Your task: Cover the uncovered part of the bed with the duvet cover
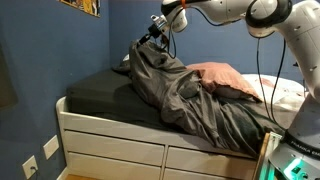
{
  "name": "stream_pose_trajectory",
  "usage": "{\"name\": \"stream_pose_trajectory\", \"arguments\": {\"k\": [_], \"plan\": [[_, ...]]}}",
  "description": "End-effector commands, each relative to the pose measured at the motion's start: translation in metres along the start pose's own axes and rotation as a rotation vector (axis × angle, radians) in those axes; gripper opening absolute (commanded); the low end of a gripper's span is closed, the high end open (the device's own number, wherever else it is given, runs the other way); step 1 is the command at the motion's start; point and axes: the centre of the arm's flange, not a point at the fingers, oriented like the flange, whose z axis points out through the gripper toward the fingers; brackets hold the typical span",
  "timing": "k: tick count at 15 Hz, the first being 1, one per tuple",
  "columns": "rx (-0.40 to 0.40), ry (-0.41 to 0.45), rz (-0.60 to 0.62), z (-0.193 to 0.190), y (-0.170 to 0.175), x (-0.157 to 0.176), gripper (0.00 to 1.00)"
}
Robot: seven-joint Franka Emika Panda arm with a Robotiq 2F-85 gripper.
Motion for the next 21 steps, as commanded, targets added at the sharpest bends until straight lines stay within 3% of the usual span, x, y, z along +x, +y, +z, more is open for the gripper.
{"name": "stream_pose_trajectory", "arguments": {"k": [1, 6, 11, 16, 21], "plan": [[0.148, -0.086, -0.107, 0.058, 0.009, 0.057, 0.02], [0.349, -0.244, -0.279, 0.119, -0.049, 0.079, 0.02], [0.415, -0.354, -0.354, 0.167, -0.116, 0.097, 0.02], [0.484, -0.312, -0.489, 0.207, -0.174, 0.113, 0.02], [0.523, -0.165, -0.623, 0.224, -0.205, 0.127, 0.02]]}}
